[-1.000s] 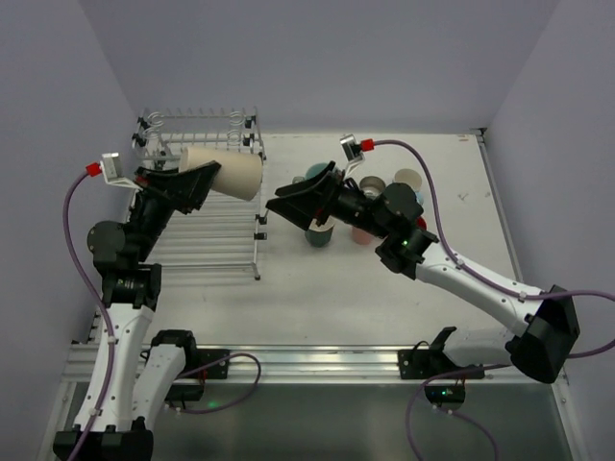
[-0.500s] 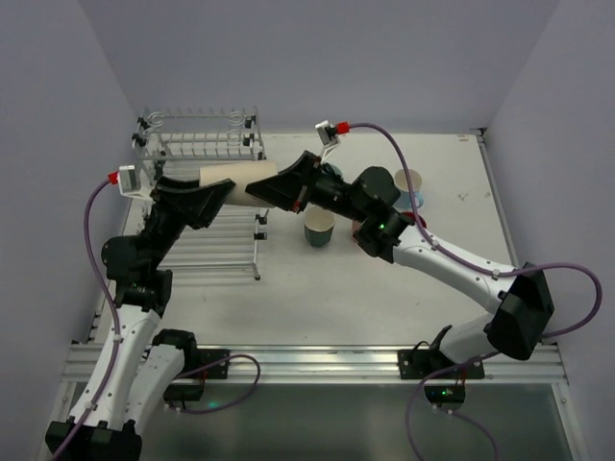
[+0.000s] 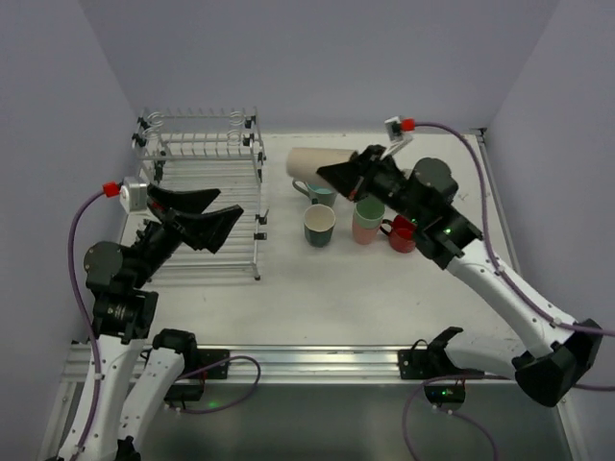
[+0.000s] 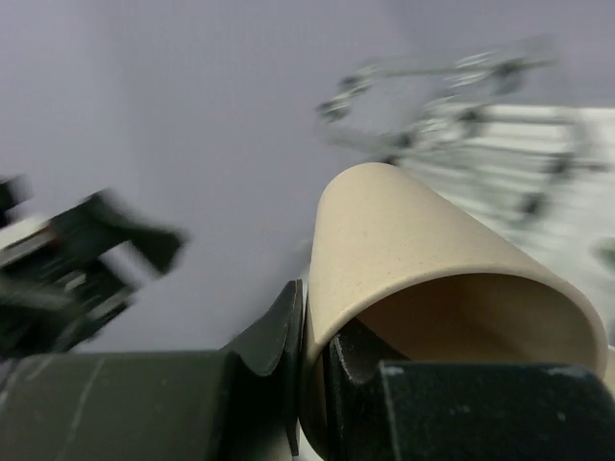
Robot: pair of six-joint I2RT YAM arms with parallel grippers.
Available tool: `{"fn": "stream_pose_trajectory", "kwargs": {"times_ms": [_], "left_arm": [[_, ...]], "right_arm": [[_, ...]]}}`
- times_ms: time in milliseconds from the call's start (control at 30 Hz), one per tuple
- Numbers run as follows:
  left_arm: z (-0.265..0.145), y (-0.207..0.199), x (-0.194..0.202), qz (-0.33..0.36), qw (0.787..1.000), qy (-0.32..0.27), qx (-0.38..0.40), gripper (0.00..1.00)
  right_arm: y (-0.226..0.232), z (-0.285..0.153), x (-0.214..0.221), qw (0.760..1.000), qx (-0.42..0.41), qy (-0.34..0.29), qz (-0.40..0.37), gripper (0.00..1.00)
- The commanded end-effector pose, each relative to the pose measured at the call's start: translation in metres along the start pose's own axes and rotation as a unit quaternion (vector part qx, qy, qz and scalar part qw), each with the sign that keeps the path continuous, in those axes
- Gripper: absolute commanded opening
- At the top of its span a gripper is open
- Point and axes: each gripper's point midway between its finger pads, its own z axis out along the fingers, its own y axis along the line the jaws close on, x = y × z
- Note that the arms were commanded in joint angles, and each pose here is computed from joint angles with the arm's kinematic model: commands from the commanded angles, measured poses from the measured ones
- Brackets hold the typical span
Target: Unload the cups from the dish rack
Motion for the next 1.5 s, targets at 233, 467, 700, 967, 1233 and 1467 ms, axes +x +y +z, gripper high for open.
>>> {"fn": "stream_pose_trajectory", "kwargs": {"times_ms": [233,467,700,967,1233,1467], "left_arm": [[-0.051,0.026,0.135,0.071,0.973,0.216,0.036,1.00],[-0.062,0.015,0.159,0.077,0.967,0.233,0.066,1.00],[-0.064,0.005,0.158,0.084,0.967,0.227,0.082,1.00],[-0.066,-0.001,0.160,0.085,0.965,0.231,0.094,1.00],[-0.066,-0.003,0.161,0.084,0.963,0.236,0.098,1.00],[-0.066,-0.002,0.161,0.084,0.964,0.235,0.095,1.00]], "right_arm": [[-0.211,-0.210,-0.101,0.816,0.560,-0.015,-0.140,0.00],[-0.301,-0.241,-0.117,0.758,0.644,0.034,-0.094,0.00],[-0.385,-0.254,-0.109,0.708,0.695,0.117,-0.057,0.00],[-0.439,-0.256,-0.082,0.704,0.684,0.190,-0.007,0.00],[-0.464,-0.253,-0.049,0.701,0.672,0.236,0.035,0.02],[-0.467,-0.254,-0.044,0.696,0.674,0.243,0.044,0.17]]}}
